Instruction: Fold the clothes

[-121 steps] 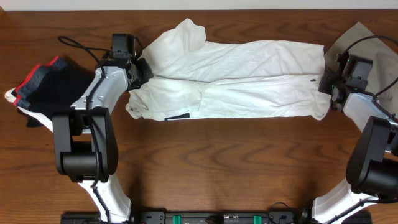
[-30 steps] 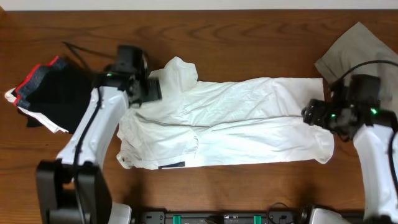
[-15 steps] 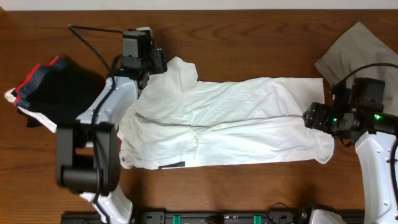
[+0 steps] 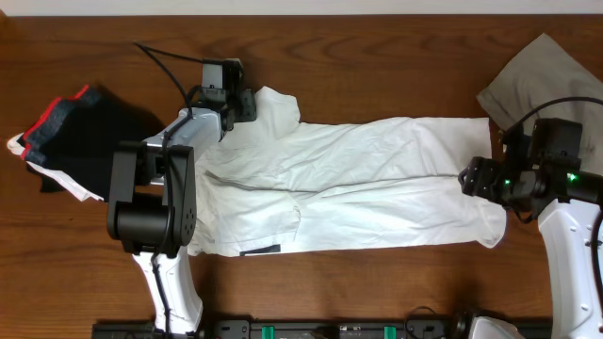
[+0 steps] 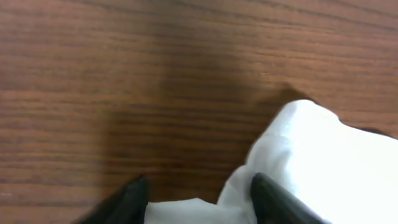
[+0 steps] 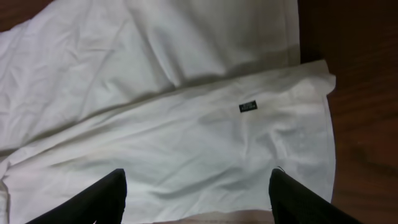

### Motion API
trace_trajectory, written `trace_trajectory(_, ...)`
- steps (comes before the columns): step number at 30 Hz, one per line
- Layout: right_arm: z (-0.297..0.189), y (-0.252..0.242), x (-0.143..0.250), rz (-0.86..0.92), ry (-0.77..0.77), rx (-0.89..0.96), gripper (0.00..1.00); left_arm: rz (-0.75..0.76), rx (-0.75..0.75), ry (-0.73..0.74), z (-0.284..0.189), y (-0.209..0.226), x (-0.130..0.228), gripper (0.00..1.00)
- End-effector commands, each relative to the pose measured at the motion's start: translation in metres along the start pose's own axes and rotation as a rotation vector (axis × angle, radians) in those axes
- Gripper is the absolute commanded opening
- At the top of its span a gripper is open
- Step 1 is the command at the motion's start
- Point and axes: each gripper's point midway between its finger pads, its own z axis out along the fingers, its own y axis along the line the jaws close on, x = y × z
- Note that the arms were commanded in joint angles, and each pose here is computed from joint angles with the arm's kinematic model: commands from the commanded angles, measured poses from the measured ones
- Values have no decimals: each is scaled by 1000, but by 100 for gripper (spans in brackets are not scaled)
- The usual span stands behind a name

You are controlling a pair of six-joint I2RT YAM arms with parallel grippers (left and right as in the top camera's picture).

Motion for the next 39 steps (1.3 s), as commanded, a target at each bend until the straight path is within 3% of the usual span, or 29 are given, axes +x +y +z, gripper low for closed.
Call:
trace_trajectory(1,-1,1,-7,-12,-23,-10,71,15,30,5,1,-4,-4,25)
trace_trajectory(5,-1,2,-14,-19,-54,-13,72,14,22,64,3,-4,12,23)
trace_trajectory(7,-1,2,-16,-20,-60,-14,72,12,19,85,6,-2,18,27)
trace_trajectory(9,-1,2,-16,-20,-59,-13,72,11,16,97,7,-2,21,50)
trace_trajectory(11,-1,2,-15,-20,-57,-13,72,11,16,102,7,-1,23,61)
trace_trajectory(23,6,1,-13,-15,-34,-11,73,6,6,161,5,1,37,62)
trace_trajectory(31,14,-1,-11,-8,-4,-8,73,7,10,131,-3,-1,25,77)
trace_trajectory(39,14,-1,-11,-9,-3,-8,73,8,11,125,-13,-2,20,78)
